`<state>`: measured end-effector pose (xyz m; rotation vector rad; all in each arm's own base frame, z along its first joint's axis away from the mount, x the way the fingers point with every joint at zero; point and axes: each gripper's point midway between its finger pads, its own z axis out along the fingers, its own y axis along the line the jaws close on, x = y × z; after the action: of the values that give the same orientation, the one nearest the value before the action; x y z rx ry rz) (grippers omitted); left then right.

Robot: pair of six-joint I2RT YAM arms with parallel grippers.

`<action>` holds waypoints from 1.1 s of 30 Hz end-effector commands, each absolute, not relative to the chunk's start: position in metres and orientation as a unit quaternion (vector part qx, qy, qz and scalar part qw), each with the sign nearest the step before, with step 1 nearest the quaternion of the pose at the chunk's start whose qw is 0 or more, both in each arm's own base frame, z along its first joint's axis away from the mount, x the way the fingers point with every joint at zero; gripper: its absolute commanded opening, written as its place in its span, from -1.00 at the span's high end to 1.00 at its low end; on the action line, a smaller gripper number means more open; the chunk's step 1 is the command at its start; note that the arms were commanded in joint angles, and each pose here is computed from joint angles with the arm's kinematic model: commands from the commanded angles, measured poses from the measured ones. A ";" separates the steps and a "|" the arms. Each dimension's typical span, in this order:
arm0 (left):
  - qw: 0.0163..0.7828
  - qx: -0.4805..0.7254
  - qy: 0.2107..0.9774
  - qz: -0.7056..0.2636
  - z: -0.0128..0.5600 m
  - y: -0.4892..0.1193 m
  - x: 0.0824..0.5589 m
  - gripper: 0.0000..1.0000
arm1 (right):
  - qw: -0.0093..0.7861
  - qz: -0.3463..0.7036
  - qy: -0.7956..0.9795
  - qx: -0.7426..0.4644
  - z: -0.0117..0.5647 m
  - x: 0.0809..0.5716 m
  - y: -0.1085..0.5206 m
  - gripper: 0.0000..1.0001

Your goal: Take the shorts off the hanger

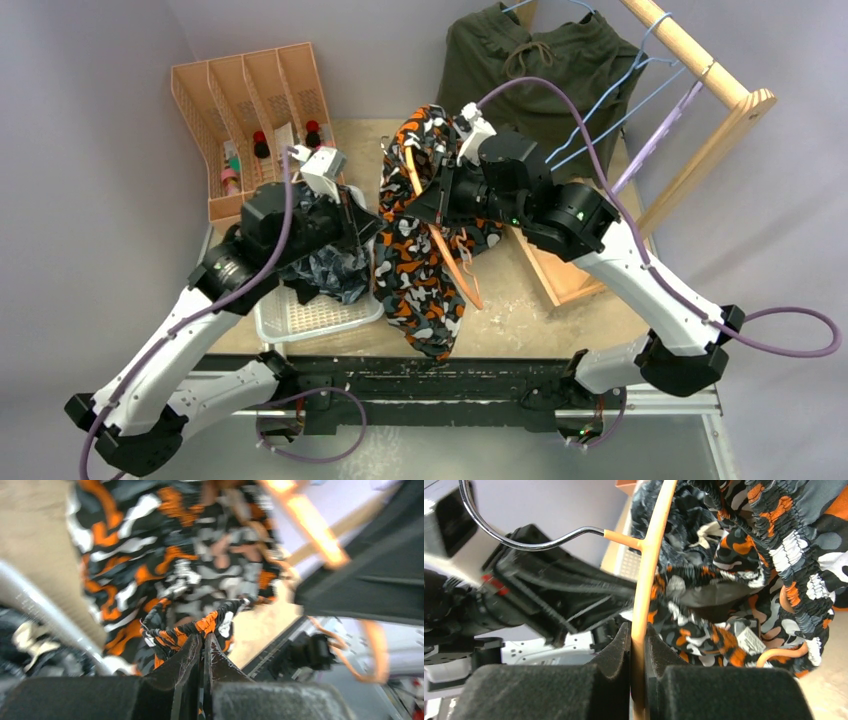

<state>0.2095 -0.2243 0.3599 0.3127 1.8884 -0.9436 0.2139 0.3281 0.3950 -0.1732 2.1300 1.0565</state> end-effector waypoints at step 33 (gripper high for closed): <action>0.481 0.105 0.754 -0.435 0.307 -0.238 0.313 -0.26 | 0.359 0.427 0.826 -0.078 0.362 0.220 0.346 1.00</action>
<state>0.3189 -0.2329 0.2765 0.1301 1.9750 -1.0344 0.2201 0.3432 0.3152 -0.2036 2.2874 0.9712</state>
